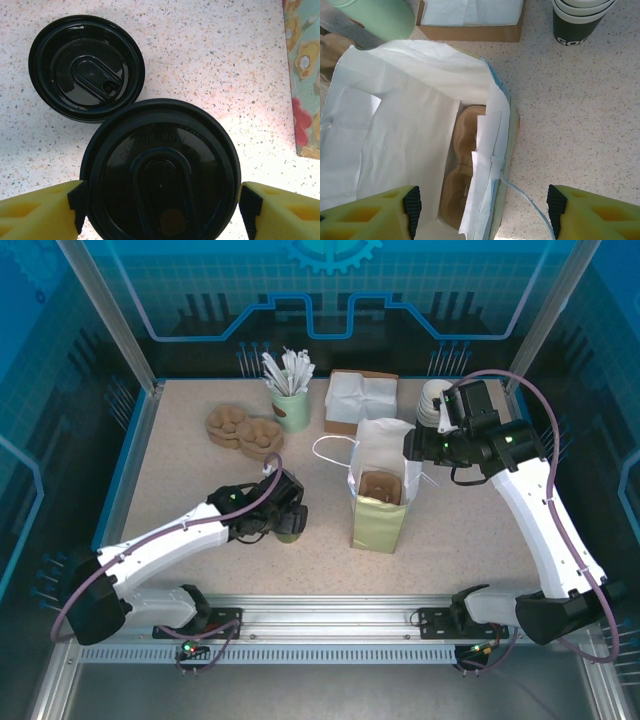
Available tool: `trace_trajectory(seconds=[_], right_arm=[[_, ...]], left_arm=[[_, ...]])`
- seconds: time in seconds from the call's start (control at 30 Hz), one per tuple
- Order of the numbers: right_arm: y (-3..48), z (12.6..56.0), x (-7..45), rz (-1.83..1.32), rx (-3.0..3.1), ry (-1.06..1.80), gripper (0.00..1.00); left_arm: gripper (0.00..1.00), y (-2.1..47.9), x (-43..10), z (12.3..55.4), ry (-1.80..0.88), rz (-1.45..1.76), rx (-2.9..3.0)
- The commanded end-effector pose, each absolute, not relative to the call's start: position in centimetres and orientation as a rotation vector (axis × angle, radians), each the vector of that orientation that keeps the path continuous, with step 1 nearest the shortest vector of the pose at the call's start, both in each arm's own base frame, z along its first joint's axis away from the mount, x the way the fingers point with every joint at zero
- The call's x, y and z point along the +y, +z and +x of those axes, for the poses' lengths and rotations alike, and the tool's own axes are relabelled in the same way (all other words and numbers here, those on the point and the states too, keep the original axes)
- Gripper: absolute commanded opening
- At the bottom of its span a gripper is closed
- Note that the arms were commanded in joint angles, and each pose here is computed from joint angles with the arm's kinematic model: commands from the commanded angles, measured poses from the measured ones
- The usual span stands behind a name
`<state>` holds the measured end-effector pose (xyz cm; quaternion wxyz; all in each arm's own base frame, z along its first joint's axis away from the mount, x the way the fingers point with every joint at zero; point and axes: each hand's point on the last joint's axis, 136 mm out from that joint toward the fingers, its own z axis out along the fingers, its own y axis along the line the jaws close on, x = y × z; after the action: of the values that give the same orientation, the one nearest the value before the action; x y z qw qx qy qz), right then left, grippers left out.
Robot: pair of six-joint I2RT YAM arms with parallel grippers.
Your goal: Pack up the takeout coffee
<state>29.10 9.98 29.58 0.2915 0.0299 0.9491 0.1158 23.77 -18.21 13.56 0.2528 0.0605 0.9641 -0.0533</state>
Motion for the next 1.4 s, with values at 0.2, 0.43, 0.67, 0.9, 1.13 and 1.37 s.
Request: trace_trajectory(seconds=[0.2, 0.43, 0.67, 0.9, 1.13, 1.37], right_arm=[[29.2, 28.7, 10.5, 0.034, 2.546, 0.323, 0.70], [29.0, 28.6, 10.5, 0.034, 2.551, 0.325, 0.70], [29.3, 28.5, 10.3, 0.034, 2.544, 0.325, 0.70], [29.6, 28.4, 10.2, 0.031, 2.536, 0.327, 0.70], [29.7, 28.4, 10.2, 0.030, 2.535, 0.327, 0.70], [29.8, 28.4, 10.1, 0.027, 2.537, 0.328, 0.71]], left_arm=[[0.79, 13.6, -17.9, 24.1, -0.062, 0.145, 2.639], [0.80, 13.4, -18.1, 24.2, -0.046, 0.143, 2.651], [0.79, 13.2, -18.0, 24.2, -0.022, 0.137, 2.664], [0.80, 12.8, -17.9, 24.1, 0.015, 0.140, 2.686], [0.81, 12.7, -18.2, 24.3, 0.019, 0.141, 2.693], [0.80, 12.0, -18.4, 24.2, 0.017, 0.147, 2.715]])
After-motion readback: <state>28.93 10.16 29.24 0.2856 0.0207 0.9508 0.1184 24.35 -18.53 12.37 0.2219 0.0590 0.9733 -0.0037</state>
